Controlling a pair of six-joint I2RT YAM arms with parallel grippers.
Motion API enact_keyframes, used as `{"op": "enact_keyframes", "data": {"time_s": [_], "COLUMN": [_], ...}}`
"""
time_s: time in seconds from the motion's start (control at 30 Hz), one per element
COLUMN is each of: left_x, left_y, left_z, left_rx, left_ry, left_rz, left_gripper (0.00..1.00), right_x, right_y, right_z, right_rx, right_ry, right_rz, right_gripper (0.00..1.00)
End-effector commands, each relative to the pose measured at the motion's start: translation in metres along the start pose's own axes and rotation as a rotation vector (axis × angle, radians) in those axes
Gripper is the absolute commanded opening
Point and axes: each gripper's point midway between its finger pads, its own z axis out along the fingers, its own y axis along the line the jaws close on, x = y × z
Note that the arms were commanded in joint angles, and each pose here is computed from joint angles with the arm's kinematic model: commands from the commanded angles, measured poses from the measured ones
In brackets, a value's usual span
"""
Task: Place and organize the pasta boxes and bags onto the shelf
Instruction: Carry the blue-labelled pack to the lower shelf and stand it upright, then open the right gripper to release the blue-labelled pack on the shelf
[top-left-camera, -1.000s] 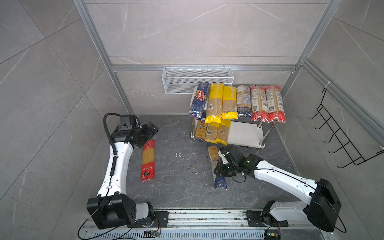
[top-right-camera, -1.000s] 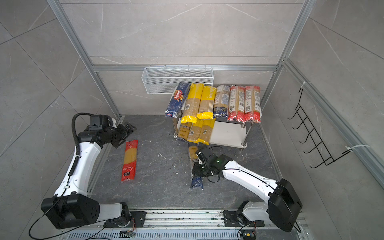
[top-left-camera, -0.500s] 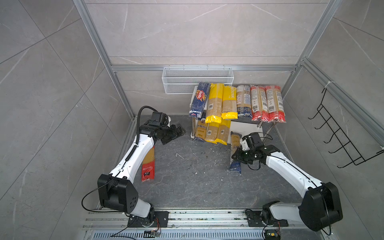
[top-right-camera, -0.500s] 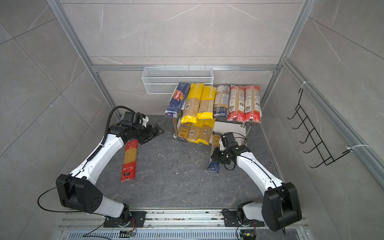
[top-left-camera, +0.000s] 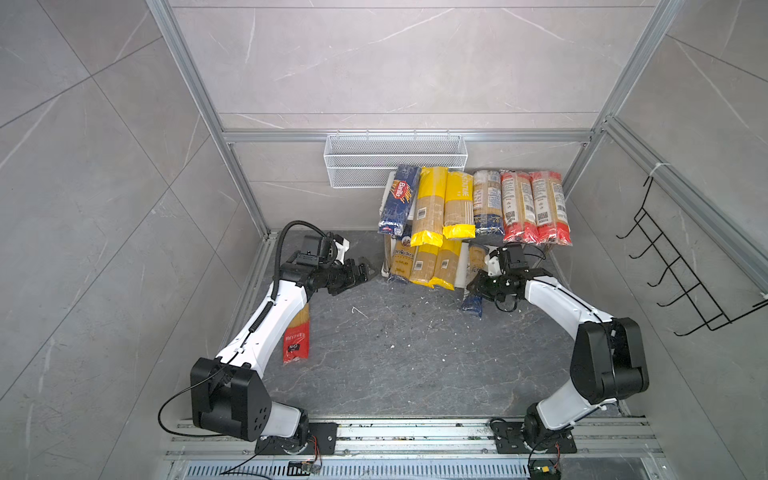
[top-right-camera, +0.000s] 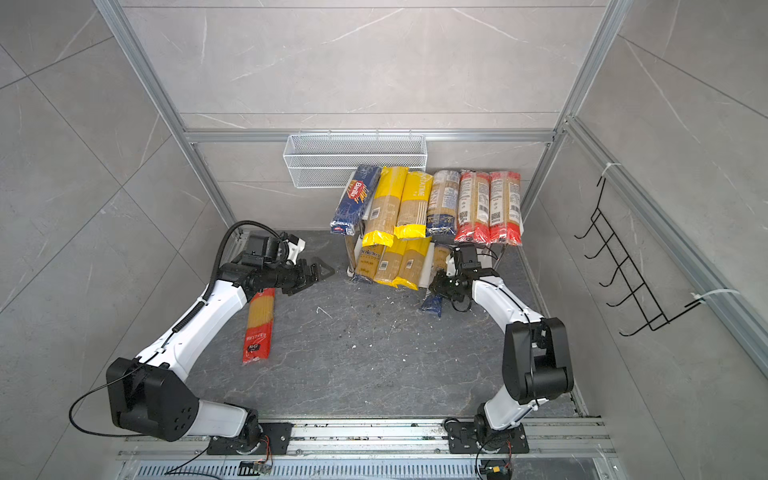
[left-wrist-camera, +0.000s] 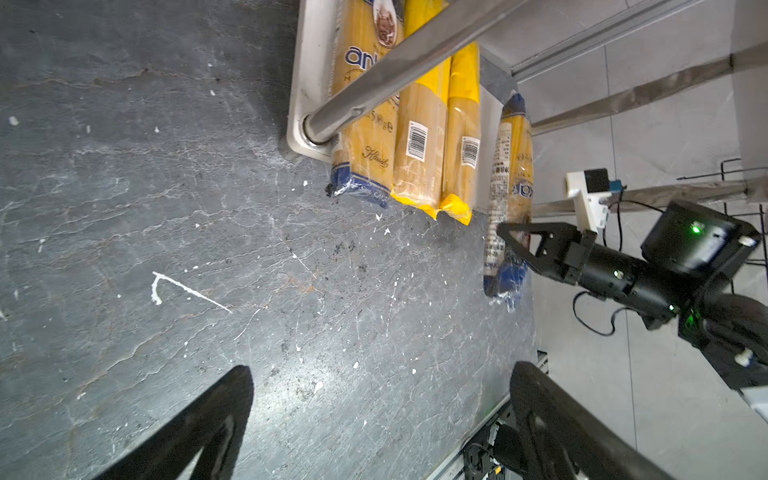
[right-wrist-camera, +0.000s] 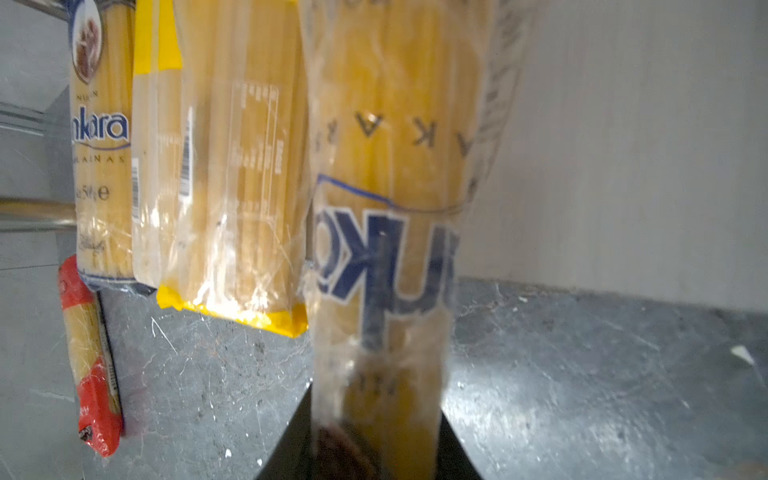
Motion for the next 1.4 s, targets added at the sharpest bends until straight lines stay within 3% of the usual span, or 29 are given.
{"op": "enact_keyframes", "data": {"time_s": [0.0, 0.43, 0.57, 0.6, 0.73, 0.93, 1.0, 1.03, 1.07, 1.37], "left_x": [-0.008, -0.039, -0.046, -0.048, -0.055, -0.052, -0.049, -0.048, -0.046, -0.027], "left_y": [-0.02, -0.03, -0.028, -0.026, -0.022, -0.01, -0.006, -0.005, -0.002, 0.023], "left_z": [-0.007, -0.004, -0.001, -0.001, -0.005, -0.006, -0.007, -0.007, -0.008, -0.014], "left_rx": [0.077, 0.061, 0.05, 0.045, 0.041, 0.024, 0.016, 0.012, 0.007, -0.088], "left_ry": [-0.023, -0.017, -0.004, -0.002, -0.017, -0.009, -0.008, -0.009, -0.009, -0.019], "left_rz": [0.086, 0.148, 0.157, 0.158, 0.148, 0.114, 0.108, 0.106, 0.098, 0.045], "left_gripper": [0.99, 0.99, 0.99, 0.99, 0.99, 1.0, 1.0, 0.99, 0.99, 1.0], "right_x": [-0.049, -0.082, -0.089, -0.09, -0.095, -0.098, -0.096, -0.094, -0.093, -0.064], "right_y": [0.031, 0.032, 0.025, 0.023, 0.015, 0.008, 0.008, 0.008, 0.008, 0.004], "right_z": [-0.011, 0.027, 0.04, 0.042, 0.045, 0.045, 0.043, 0.042, 0.04, 0.023], "right_rx": [-0.134, -0.242, -0.231, -0.227, -0.203, -0.176, -0.173, -0.172, -0.172, -0.162], "right_ry": [-0.148, -0.16, -0.14, -0.137, -0.143, -0.136, -0.13, -0.128, -0.13, -0.106], "right_rz": [-0.079, -0.017, 0.0, 0.005, 0.011, 0.026, 0.03, 0.03, 0.032, 0.048], "right_gripper": [0.0, 0.0, 0.08, 0.12, 0.45, 0.67, 0.69, 0.79, 0.84, 0.86]}}
